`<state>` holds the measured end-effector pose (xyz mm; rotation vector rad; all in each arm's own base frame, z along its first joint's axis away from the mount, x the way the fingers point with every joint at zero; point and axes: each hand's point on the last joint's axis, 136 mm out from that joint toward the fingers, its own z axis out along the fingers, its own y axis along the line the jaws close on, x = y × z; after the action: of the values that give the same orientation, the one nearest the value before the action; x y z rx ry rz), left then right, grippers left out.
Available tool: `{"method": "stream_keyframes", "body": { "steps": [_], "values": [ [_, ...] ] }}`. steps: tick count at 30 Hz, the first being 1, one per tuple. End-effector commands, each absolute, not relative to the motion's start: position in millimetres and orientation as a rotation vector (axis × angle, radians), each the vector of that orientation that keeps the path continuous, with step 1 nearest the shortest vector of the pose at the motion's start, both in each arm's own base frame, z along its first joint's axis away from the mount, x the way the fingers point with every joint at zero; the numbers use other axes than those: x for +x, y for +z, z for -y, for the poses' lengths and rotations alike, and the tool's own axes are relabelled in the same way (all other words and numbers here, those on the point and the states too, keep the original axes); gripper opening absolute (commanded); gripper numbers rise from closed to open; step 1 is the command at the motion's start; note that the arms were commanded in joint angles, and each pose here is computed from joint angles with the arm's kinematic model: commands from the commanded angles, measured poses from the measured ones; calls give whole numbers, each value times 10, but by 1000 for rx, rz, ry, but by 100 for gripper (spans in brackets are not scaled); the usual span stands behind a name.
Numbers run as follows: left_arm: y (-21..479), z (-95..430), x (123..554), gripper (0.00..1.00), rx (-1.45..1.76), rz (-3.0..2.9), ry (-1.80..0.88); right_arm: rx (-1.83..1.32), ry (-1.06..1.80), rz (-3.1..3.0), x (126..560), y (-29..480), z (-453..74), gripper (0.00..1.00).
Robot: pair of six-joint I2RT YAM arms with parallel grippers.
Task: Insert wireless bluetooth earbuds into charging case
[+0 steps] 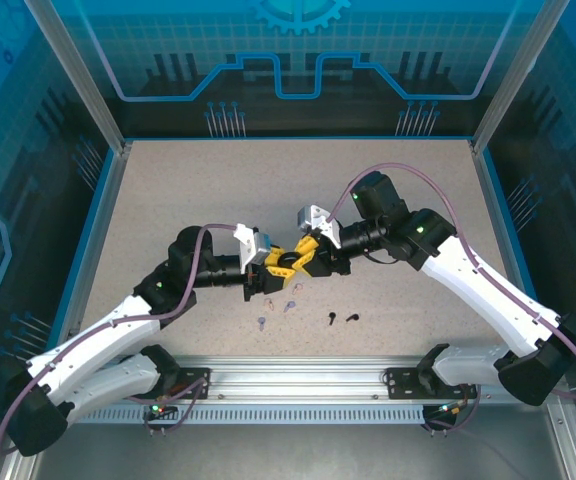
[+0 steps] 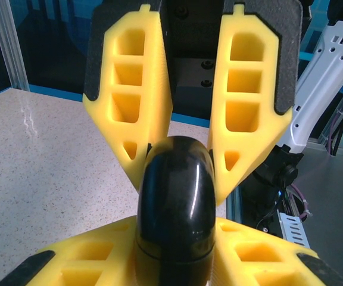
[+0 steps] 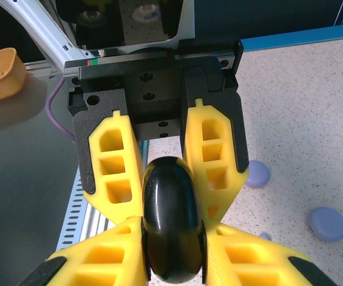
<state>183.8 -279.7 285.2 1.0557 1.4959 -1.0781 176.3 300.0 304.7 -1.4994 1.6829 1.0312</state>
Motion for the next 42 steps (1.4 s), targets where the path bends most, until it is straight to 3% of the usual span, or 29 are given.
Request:
{"method": "stream_keyframes", "body": {
  "steps": [1,7,11,14,20,29,32,39,42],
  "values": [
    [2930,2809,1859,29,1033,-1472,-1079,-1529,1068,-1685,1670,3032,-3031,26],
    [2935,2810,1861,20,1028,-1476,-1081,-1545,1054,-1704,1662,2973,-3020,26],
    [2934,2810,1856,20,1029,-1476,-1083,-1549,1036,-1726,1665,2916,-2998,27],
    [2926,2810,1859,33,1028,-1476,-1079,-1547,1045,-1720,1649,2936,-2996,27],
    [2907,2808,1862,36,1025,-1479,-1080,-1541,1037,-1706,1644,2970,-2985,25],
    [2910,2807,1867,22,1019,-1483,-1080,-1537,1037,-1715,1647,2958,-2982,27],
    [2899,2803,1873,19,1016,-1487,-1077,-1524,1034,-1720,1646,2999,-2953,36],
    [2862,2780,1883,17,1040,-1453,-1015,-1405,982,-1689,1689,3149,-2783,71],
    [2881,2783,1859,15,1068,-1409,-987,-1379,961,-1688,1705,3148,-2754,82]
  ]
}}
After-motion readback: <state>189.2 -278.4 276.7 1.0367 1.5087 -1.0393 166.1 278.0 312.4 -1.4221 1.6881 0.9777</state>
